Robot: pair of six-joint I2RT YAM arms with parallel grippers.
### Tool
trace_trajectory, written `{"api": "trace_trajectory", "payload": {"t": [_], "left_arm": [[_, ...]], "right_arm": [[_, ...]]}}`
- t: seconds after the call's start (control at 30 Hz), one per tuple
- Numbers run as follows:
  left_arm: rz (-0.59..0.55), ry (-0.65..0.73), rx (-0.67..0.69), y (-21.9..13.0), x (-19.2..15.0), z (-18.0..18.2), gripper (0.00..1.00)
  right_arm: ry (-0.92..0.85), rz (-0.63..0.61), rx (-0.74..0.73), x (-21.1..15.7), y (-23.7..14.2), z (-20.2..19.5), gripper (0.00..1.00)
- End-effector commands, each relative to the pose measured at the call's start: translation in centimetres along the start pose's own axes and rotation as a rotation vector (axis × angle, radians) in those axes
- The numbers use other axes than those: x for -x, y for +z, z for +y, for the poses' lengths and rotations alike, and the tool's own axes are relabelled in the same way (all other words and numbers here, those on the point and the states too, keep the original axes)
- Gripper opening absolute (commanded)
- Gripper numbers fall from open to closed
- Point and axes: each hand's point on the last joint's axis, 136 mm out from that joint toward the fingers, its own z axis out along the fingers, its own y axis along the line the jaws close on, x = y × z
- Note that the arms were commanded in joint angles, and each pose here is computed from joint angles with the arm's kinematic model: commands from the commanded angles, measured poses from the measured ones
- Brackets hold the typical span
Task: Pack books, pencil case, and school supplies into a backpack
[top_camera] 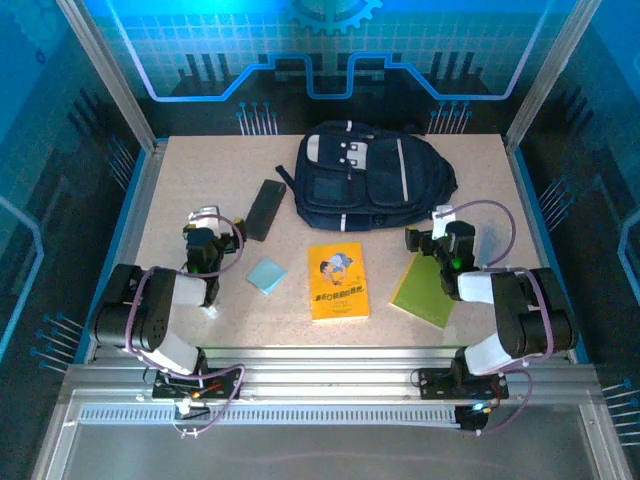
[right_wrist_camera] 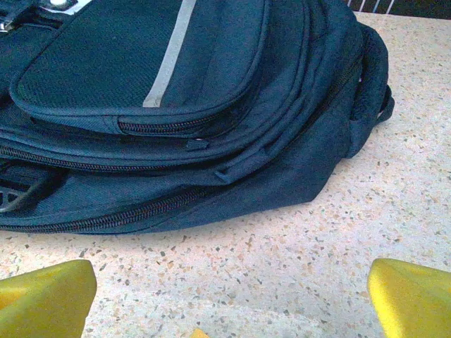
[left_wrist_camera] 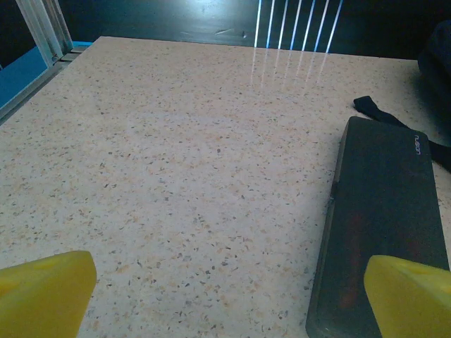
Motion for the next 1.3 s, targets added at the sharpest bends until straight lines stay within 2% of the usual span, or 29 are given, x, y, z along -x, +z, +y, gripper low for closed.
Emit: {"api": "trace_trajectory", "payload": {"t": [0.0, 0.77, 0.97, 1.07, 1.13, 1.27], "left_arm": [[-0.007, 0.008, -0.004, 0.3, 0.4, -0.3, 0.99], [-0.005, -0.013, -0.009, 0.3, 0.4, 0.1, 0.99], [0.005, -0.001, -0.021, -0.1, 1.5, -0.3, 0.99], [-0.003, 0.002, 0.006, -0.6, 2.1, 0.0, 0.99], [-0.013, 0.004, 0.014, -0.9, 2.4, 0.1, 0.99], [-0.015, 0.047, 0.043, -2.1, 5.3, -1.0, 0.99]], "right_arm": [[-0.014, -0.042, 0.012, 1.5, 0.2, 0.0, 1.0], [-0.007, -0.04, 0.024, 1.5, 0.2, 0.0, 1.0], [-0.01, -0.043, 0.023, 1.6, 0.2, 0.0, 1.0], [-0.014, -0.02, 0.015, 2.9, 0.1, 0.0, 1.0], [-0.017, 0.037, 0.011, 3.8, -0.1, -0.1, 1.0], [0.004, 0.048, 0.019, 7.2, -0.9, 0.0, 1.0]]}}
